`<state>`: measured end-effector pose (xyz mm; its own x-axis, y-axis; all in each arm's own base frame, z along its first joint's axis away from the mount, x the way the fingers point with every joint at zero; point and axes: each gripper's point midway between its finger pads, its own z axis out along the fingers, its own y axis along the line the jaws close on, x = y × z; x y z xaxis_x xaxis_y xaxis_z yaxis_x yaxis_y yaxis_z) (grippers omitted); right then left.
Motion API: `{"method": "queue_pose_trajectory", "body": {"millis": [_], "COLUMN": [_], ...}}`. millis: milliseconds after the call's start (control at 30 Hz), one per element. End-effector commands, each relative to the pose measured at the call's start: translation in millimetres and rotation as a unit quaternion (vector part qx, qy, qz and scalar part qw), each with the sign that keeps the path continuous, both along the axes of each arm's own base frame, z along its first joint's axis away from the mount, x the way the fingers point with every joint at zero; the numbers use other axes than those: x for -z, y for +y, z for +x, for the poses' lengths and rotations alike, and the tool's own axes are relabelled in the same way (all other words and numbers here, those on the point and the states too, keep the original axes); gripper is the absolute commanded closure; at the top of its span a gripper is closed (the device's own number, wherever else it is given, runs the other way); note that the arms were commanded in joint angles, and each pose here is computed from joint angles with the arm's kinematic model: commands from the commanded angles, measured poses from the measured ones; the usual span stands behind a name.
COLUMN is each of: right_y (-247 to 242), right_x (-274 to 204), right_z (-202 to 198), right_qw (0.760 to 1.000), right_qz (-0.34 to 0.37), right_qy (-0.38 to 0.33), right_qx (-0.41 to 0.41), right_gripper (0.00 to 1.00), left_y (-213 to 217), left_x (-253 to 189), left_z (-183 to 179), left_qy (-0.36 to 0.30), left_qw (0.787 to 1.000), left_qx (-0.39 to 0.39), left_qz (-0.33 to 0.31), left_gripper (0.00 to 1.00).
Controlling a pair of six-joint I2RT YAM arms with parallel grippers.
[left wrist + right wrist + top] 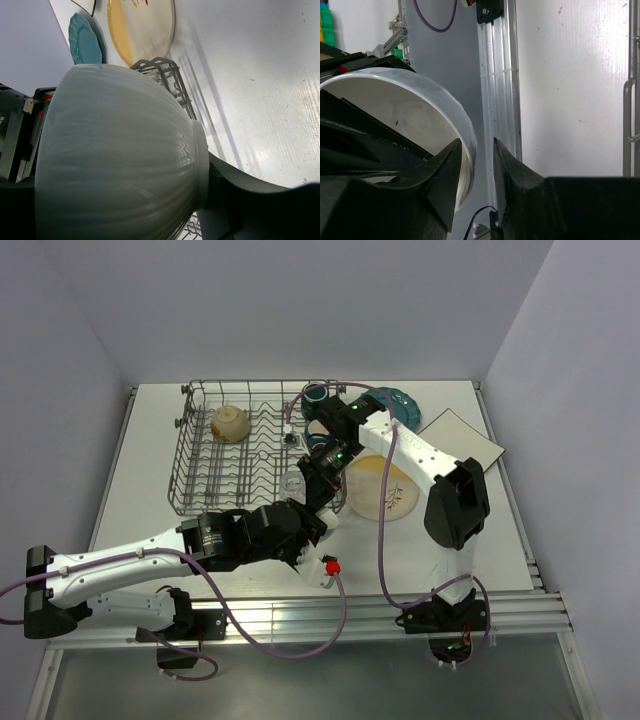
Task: Load the mixed dishes into the dish rack
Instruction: Pass the bowl from the right arm to the left
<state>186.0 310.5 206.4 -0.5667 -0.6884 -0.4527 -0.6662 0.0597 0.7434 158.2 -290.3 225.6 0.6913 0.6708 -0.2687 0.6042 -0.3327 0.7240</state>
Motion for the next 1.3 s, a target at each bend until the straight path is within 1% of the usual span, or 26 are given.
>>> {"method": "queue_pose_trajectory", "body": {"millis": [0, 433, 767, 933, 1100, 1200, 1267], "right_y": [-12.6, -28.6, -40.4, -43.2, -43.2, -43.2, -44.0], "right_x": [-8.4, -24.7, -33.9, -32.1, -31.6, -31.4, -31.1], "right_z": [-3.2, 15.3, 33.7, 32.5, 31.1, 31.4, 35.3], "right_qw": [0.999, 0.999, 0.997, 0.997, 0.997, 0.997, 0.997], "right_qz": [-0.020, 0.000, 0.013, 0.014, 0.019, 0.018, 0.018], "right_qy": [0.025, -0.016, -0.027, -0.035, -0.032, -0.031, -0.028], "right_qx": [0.009, 0.036, 0.067, 0.063, 0.062, 0.063, 0.069], "right_gripper": [0.60, 0.59, 0.58, 0.53, 0.52, 0.50, 0.46], "left_y": [-10.3, -6.4, -7.0, -6.4, -7.9, -9.5, -9.5], "left_x": [-36.5, -26.6, -18.8, -16.8, -14.5, -12.7, -12.8], "left_z": [4.9, 3.2, 2.9, 3.3, 3.2, 2.5, 3.0], "left_qy": [-0.020, -0.007, -0.002, -0.002, 0.000, 0.002, 0.003], "left_qw": [0.998, 0.999, 0.999, 0.999, 0.999, 0.999, 0.999], "left_qx": [-0.008, -0.015, -0.018, -0.018, -0.018, -0.016, -0.018], "left_qz": [-0.053, -0.050, -0.048, -0.044, -0.045, -0.043, -0.044], "left_gripper": [0.65, 0.66, 0.66, 0.67, 0.67, 0.67, 0.67]}}
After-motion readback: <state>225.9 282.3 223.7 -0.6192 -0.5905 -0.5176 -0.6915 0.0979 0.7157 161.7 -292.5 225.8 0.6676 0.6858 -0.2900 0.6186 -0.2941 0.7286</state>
